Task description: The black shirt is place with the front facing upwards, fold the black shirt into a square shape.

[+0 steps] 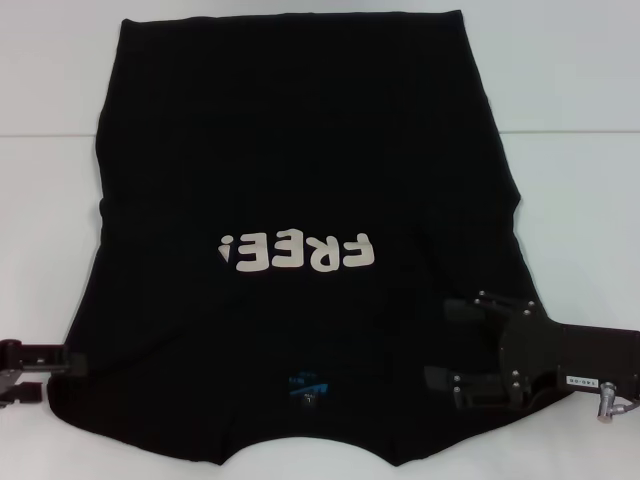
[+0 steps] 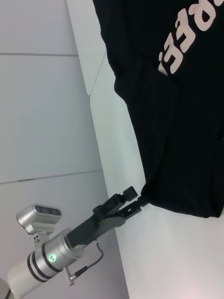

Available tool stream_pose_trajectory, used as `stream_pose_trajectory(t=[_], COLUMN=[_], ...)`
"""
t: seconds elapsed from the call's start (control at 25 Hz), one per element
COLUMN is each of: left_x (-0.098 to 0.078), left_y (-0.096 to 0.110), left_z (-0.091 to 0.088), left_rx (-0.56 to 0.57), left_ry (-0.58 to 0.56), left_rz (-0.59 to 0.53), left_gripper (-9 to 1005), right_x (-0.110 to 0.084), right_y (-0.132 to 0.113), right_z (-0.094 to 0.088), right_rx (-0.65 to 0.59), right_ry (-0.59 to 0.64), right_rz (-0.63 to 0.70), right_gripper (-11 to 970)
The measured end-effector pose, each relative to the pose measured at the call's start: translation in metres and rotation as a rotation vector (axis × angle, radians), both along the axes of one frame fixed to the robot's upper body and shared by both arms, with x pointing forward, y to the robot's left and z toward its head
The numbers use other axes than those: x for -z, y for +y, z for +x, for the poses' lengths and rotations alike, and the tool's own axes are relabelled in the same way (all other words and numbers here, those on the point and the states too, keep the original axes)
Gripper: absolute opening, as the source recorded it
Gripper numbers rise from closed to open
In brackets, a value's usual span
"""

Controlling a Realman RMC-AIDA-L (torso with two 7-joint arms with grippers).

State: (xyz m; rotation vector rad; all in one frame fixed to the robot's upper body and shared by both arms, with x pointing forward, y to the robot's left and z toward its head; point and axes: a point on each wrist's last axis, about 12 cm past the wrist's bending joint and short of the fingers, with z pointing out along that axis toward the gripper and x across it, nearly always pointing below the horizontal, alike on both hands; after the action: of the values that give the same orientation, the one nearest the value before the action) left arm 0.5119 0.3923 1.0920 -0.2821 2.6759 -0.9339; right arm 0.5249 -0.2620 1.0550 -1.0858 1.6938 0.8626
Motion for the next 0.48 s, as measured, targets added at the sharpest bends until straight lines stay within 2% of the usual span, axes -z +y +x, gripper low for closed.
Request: stream_pose_trajectory(t=[0.48], left_x=[0.0027], left_y=[0.0025], left_z=[0.0015], left_rx=[-0.018], left_ry=[0.020], left_rz=[0.041], left_gripper=[803], right_x=[-0.0008], right_y=[-0.0005], right_z=[0.0004], right_rx=[-0.002], right_ry=[-0.003], right_rz=[0.000], right_gripper=[945])
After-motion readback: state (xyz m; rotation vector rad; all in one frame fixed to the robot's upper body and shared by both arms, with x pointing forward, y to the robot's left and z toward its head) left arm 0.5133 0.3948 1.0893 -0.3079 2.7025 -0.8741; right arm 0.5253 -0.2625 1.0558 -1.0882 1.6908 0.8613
